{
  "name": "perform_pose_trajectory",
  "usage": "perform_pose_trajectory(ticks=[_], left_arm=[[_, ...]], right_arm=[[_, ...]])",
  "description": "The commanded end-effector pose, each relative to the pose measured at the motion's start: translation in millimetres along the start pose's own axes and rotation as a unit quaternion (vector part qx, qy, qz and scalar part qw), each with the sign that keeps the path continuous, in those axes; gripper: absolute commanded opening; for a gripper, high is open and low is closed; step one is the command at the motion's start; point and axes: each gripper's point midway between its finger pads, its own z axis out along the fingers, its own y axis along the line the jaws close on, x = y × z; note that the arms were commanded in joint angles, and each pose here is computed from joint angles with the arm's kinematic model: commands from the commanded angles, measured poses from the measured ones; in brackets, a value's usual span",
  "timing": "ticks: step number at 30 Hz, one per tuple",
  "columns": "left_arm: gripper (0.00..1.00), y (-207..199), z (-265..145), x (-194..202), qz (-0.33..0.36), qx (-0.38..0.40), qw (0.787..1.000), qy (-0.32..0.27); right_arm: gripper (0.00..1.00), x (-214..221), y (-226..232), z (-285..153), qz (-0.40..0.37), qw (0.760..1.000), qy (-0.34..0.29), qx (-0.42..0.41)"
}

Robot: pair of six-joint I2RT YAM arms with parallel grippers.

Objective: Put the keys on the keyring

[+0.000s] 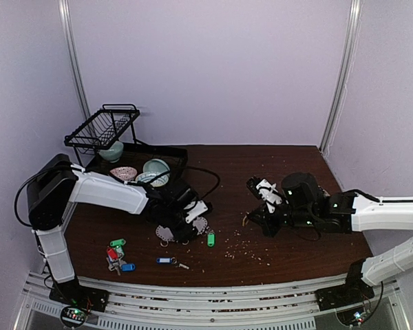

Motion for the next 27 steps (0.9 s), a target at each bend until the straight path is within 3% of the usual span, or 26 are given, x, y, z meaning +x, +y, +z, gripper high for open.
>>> perform_pose_trajectory(ticks=[1, 6, 9, 13, 20, 27], left_arm=[[0.52, -21.6, -32.9, -35.8, 0.051, 0.052, 0.992, -0.099], [0.41, -74.2, -63.5, -37.5, 0.230, 0.153, 0.950, -0.147], [0.34, -61.7, -55.4, -38.7, 0.272, 0.118, 0.945, -0.136], [0.18, -33.1, -35.7, -49.0, 0.242, 0.070, 0.962, -0.108], [0.19, -34.6, -44.4, -61.9, 0.209, 0.071, 0.964, -0.150], [0.22, -18.8, -77.6, -74.9, 0.104, 0.038, 0.978, -0.177]], right_arm=[[0.00, -2.2, 0.2, -3.6, 0.000, 1.000, -0.003, -0.005], [0.00, -4.8, 1.8, -4.7, 0.000, 1.000, -0.006, -0.009], [0.00, -6.1, 2.6, -5.5, 0.001, 1.000, -0.008, -0.012], [0.00, -4.9, 2.1, -10.1, 0.005, 1.000, -0.014, -0.012], [0.00, -2.9, 2.5, -16.6, 0.007, 1.000, -0.019, -0.015], [0.00, -2.8, 24.0, -17.7, -0.001, 0.997, -0.019, -0.078]])
